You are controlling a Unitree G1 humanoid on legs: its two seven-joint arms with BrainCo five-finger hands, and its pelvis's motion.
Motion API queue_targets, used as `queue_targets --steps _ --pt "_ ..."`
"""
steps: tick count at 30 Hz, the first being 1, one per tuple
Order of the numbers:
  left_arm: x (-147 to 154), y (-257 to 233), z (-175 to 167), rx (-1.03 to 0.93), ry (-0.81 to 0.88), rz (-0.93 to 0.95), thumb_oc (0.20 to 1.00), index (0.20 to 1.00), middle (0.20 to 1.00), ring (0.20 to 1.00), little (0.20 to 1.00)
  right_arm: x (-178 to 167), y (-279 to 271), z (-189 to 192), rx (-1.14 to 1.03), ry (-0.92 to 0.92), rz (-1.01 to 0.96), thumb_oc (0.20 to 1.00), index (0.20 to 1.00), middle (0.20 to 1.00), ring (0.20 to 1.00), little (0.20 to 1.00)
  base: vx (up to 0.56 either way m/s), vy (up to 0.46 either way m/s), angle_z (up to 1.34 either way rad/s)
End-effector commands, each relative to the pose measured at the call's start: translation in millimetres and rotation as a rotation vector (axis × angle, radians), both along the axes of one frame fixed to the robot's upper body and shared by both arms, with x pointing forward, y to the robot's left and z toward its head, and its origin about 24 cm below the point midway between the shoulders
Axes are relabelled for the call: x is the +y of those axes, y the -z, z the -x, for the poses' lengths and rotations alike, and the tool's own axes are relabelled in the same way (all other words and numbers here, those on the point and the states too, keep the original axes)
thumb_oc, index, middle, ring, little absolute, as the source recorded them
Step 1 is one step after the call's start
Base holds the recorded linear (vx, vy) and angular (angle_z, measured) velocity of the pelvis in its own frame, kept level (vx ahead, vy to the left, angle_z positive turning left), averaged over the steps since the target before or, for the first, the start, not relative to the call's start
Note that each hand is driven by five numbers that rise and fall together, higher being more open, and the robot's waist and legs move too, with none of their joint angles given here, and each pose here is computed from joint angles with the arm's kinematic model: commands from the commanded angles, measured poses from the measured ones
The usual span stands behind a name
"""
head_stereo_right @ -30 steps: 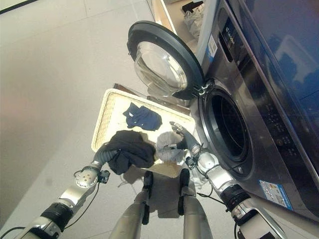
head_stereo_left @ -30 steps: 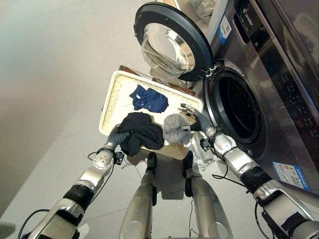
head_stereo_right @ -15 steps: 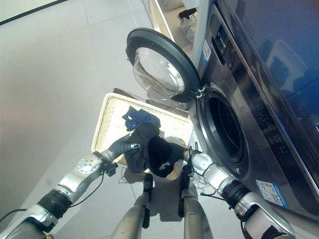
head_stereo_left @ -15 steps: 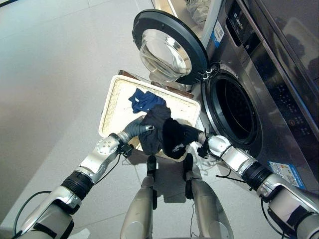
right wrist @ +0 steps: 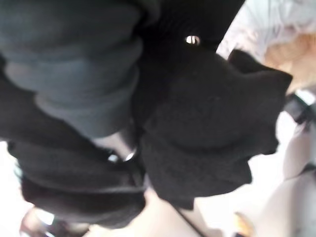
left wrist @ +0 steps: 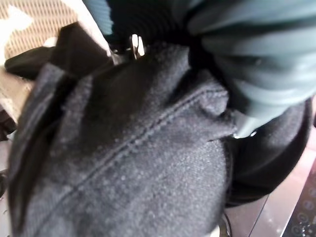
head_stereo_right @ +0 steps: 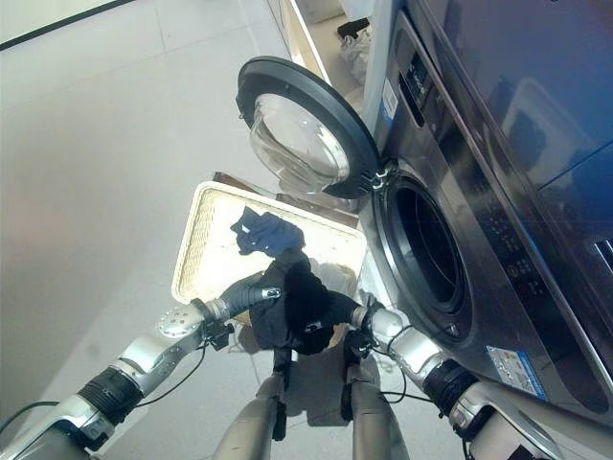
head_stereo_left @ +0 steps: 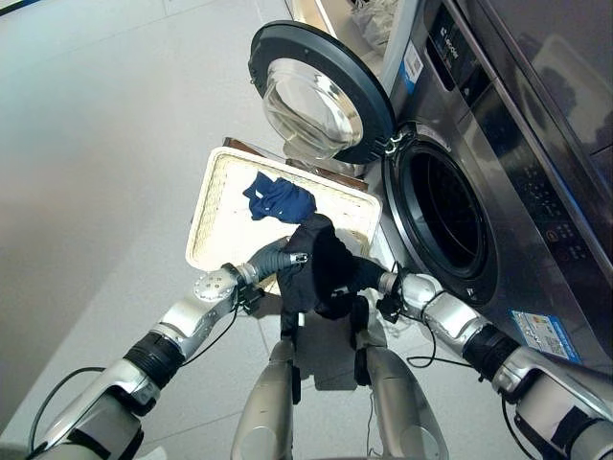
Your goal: Put the clothes into the washing machine.
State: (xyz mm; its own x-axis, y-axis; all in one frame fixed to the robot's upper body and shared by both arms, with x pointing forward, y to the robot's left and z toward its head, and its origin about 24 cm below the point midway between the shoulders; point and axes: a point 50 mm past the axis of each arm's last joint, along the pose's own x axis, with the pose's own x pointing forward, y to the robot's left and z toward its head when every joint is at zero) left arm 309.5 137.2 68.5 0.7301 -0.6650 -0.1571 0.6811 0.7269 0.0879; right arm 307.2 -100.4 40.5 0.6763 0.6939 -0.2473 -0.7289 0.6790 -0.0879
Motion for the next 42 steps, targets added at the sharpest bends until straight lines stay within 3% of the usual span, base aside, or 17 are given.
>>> queue_targets --steps 1,6,10,12,16,21,25,28,30,35,36,38,39,40,41,42 --pt "-17.2 -9.0 -2.1 -0.084 -0.051 0.082 1.000 1.000 1.000 1.000 1.000 26.1 -10.2 4.0 0.042 -0.005 -0.193 0.200 0.200 0.200 0.200 0.200 0.01 0.013 -0.09" --pt "1.6 8.9 -8.1 -0.111 -0.308 -0.070 1.000 1.000 1.000 1.000 1.000 15.5 12.1 5.5 0.182 0.102 -0.235 0.200 0.200 0.200 0.200 0.200 0.02 0.014 -0.14" --pt "29.0 16.6 -14.7 -0.180 -0.645 -0.187 1.000 1.000 1.000 1.000 1.000 5.7 24.4 2.9 0.254 0.184 -0.248 0.200 0.200 0.200 0.200 0.200 0.03 -0.046 -0.09" --pt "45.1 21.7 -15.4 -0.192 -0.826 -0.214 1.000 1.000 1.000 1.000 1.000 0.3 27.5 -1.0 0.300 0.240 -0.306 0.200 0.200 0.200 0.200 0.200 0.04 -0.116 0.02" --pt "61.1 36.4 -10.8 -0.171 -1.022 -0.228 1.000 1.000 1.000 1.000 1.000 -15.5 26.7 -12.7 0.335 0.385 -0.459 0.200 0.200 0.200 0.200 0.200 0.06 -0.105 0.06" --pt "71.3 50.0 -9.1 -0.085 -1.107 -0.210 1.000 1.000 1.000 1.000 1.000 -44.1 8.0 -36.8 0.302 0.595 -0.651 0.200 0.200 0.200 0.200 0.200 0.10 -0.058 0.07" --pt "74.6 66.3 -5.1 0.010 -1.130 -0.221 1.000 1.000 1.000 1.000 1.000 -83.8 -27.0 -60.0 0.213 0.824 -0.925 0.200 0.200 0.200 0.200 0.200 0.13 -0.002 0.07" --pt "73.3 82.3 2.9 0.085 -1.141 -0.222 1.000 1.000 1.000 1.000 1.000 -128.0 -81.7 -75.1 0.039 1.026 -1.236 0.200 0.200 0.200 0.200 0.200 0.12 0.043 -0.02" --pt "70.5 86.7 5.8 0.100 -1.137 -0.215 1.000 1.000 1.000 1.000 1.000 -140.3 -104.0 -77.6 -0.021 1.057 -1.333 0.200 0.200 0.200 0.200 0.200 0.08 0.036 -0.10" --pt "67.7 96.2 13.9 0.111 -1.111 -0.215 1.000 1.000 1.000 1.000 1.000 -206.1 -174.3 -58.6 -0.381 1.198 -1.785 0.200 0.200 0.200 0.200 0.200 0.06 -0.048 -0.11" --pt "70.0 96.6 16.2 0.100 -1.099 -0.220 1.000 1.000 1.000 1.000 1.000 -235.6 -193.8 -32.2 -0.642 1.296 -1.997 0.200 0.200 0.200 0.200 0.200 0.02 -0.099 -0.02" --pt "72.5 95.2 17.4 0.092 -1.096 -0.224 1.000 1.000 1.000 1.000 1.000 -257.1 -203.3 -1.5 -0.888 1.442 -2.129 0.200 0.200 0.200 0.200 0.200 0.02 -0.112 0.00" --pt "73.9 90.3 14.8 0.078 -1.092 -0.233 1.000 1.000 1.000 1.000 1.000 -273.4 -211.4 28.1 -1.121 1.620 -2.166 0.325 0.325 0.325 0.325 0.325 -0.02 -0.089 0.01" --pt "74.8 87.3 12.9 0.072 -1.092 -0.234 1.000 1.000 1.000 1.000 1.000 -278.0 -217.2 35.0 -1.162 1.653 -2.174 0.464 0.464 0.464 0.464 0.464 -0.01 -0.078 0.02" --pt "76.5 80.6 9.2 0.065 -1.088 -0.231 1.000 1.000 1.000 1.000 1.000 -288.9 -240.7 53.5 -1.249 1.745 -2.169 1.000 1.000 1.000 1.000 1.000 0.00 -0.001 0.06" --pt "77.3 79.3 8.8 0.065 -1.087 -0.229 1.000 1.000 1.000 1.000 1.000 -288.9 -261.7 60.6 -1.259 1.783 -2.137 1.000 1.000 1.000 1.000 1.000 0.04 0.035 0.07"
